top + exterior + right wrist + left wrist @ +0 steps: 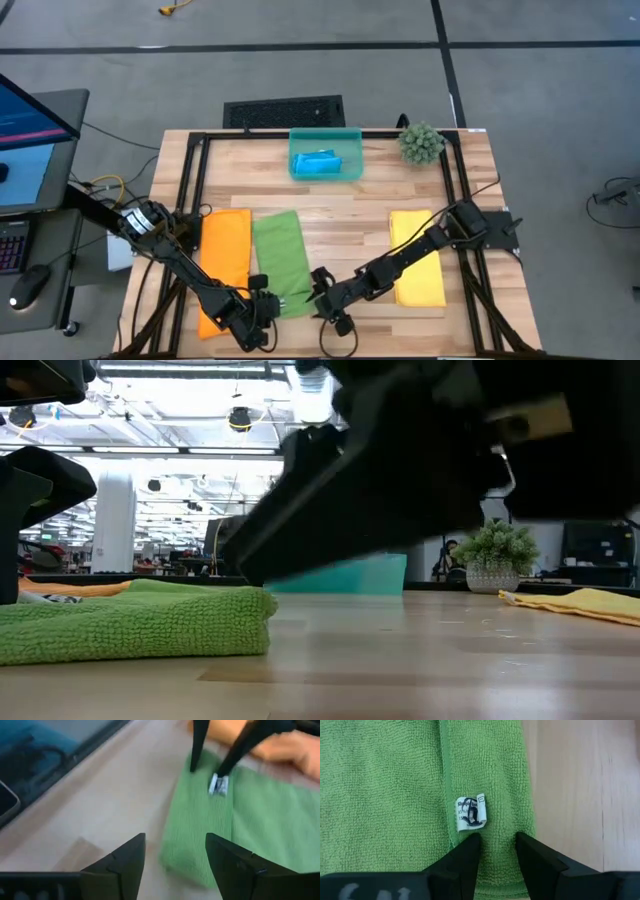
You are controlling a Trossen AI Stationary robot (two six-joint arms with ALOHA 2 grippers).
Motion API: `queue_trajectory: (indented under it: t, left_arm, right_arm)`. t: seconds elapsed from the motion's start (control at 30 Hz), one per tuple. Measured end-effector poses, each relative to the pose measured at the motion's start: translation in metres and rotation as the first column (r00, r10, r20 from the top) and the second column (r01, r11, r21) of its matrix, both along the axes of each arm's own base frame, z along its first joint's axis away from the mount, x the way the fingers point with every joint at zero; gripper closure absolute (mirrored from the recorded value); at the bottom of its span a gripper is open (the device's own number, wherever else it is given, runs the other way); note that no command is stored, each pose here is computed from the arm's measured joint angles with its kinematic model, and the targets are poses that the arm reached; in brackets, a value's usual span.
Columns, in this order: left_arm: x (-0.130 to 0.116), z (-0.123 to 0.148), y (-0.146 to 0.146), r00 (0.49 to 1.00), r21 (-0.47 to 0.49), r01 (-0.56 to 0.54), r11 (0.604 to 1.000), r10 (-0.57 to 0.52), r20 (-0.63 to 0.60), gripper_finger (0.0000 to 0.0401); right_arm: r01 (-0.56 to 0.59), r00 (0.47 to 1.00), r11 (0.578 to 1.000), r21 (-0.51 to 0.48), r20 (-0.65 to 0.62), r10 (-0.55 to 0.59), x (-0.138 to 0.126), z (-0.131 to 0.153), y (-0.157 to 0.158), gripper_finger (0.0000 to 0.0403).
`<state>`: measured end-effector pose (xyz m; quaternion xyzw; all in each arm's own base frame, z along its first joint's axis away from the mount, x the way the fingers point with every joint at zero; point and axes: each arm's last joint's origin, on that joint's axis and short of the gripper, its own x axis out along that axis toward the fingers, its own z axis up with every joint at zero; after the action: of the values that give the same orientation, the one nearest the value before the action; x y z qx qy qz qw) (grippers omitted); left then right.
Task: Roll microfiber towels into tight, uniform cylinder then place into a basket
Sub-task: Roll the green towel
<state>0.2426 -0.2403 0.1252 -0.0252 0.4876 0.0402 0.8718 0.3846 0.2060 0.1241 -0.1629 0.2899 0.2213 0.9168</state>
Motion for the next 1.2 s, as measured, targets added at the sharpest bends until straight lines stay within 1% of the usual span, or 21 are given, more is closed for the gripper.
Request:
queue_trajectory:
  t: [0.07, 0.13, 0.23, 0.3, 0.37, 0.47, 0.57, 0.67, 0.73, 0.8, 1.0, 1.1, 1.13, 1.2]
  left_arm:
    - [0.0, 0.0, 0.0, 1.0, 0.0, 0.0, 1.0, 0.0, 0.0, 0.0276]
    - [0.0, 0.0, 0.0, 1.0, 0.0, -0.001, 1.0, 0.001, 0.0, 0.0276]
    - [0.0, 0.0, 0.0, 1.0, 0.001, -0.001, 1.0, 0.001, 0.001, 0.0276]
    - [0.0, 0.0, 0.0, 1.0, 0.001, -0.002, 1.0, 0.002, 0.002, 0.0276]
    - [0.0, 0.0, 0.0, 1.0, 0.002, -0.002, 1.0, 0.002, 0.002, 0.0276]
    - [0.0, 0.0, 0.0, 1.0, 0.002, -0.003, 1.0, 0.003, 0.003, 0.0276]
    - [0.0, 0.0, 0.0, 1.0, 0.002, -0.002, 1.0, 0.002, 0.003, 0.0276]
    - [0.0, 0.0, 0.0, 1.0, 0.002, -0.002, 1.0, 0.002, 0.003, 0.0276]
    - [0.001, 0.0, 0.0, 1.0, 0.004, 0.0, 1.0, 0.0, 0.003, 0.0276]
    - [0.001, 0.0, 0.0, 1.0, 0.006, 0.003, 1.0, -0.003, 0.003, 0.0276]
    - [0.0, 0.0, 0.0, 1.0, 0.006, 0.006, 1.0, -0.006, 0.003, 0.0276]
    - [-0.001, 0.0, -0.001, 1.0, 0.006, 0.009, 1.0, -0.009, 0.003, 0.0276]
    - [-0.002, 0.0, -0.002, 1.0, 0.006, 0.01, 1.0, -0.01, 0.003, 0.0276]
    - [-0.003, 0.0, -0.003, 1.0, 0.009, 0.012, 1.0, -0.012, 0.006, 0.0276]
  right_arm:
    - [0.003, 1.0, 1.0, 0.015, 0.021, -0.003, 0.003, 0.002, 0.001, 0.0175]
    - [0.011, 1.0, 1.0, 0.011, -0.002, -0.011, 0.002, -0.002, -0.001, 0.0177]
    - [0.019, 1.0, 0.999, 0.051, -0.016, -0.018, 0.007, -0.011, -0.003, 0.0177]
    - [0.024, 0.998, 0.999, 0.039, -0.054, -0.022, 0.005, -0.02, -0.004, 0.0177]
    - [0.031, 0.998, 0.999, 0.038, -0.055, -0.029, 0.009, -0.028, -0.005, 0.0177]
    - [0.041, 0.997, 0.998, 0.038, -0.061, -0.039, 0.01, -0.03, -0.008, 0.0177]
    - [0.078, 0.993, 0.995, 0.057, -0.089, -0.073, 0.012, -0.032, -0.012, 0.0178]
    - [0.142, 0.985, 0.985, 0.096, -0.114, -0.13, 0.014, -0.032, -0.018, 0.0187]
    - [0.171, 0.98, 0.979, 0.112, -0.124, -0.157, 0.016, -0.032, -0.022, 0.0203]
    - [0.188, 0.976, 0.975, 0.118, -0.131, -0.172, 0.017, -0.032, -0.024, 0.0228]
    - [0.194, 0.974, 0.973, 0.124, -0.139, -0.177, 0.016, -0.032, -0.023, 0.0331]
    - [0.16, 0.979, 0.977, 0.144, -0.151, -0.138, 0.015, -0.032, -0.02, 0.038]
    - [0.142, 0.98, 0.977, 0.16, -0.159, -0.116, 0.015, -0.032, -0.019, 0.0388]
    - [0.139, 0.979, 0.971, 0.196, -0.175, -0.104, 0.015, -0.031, -0.019, 0.0389]
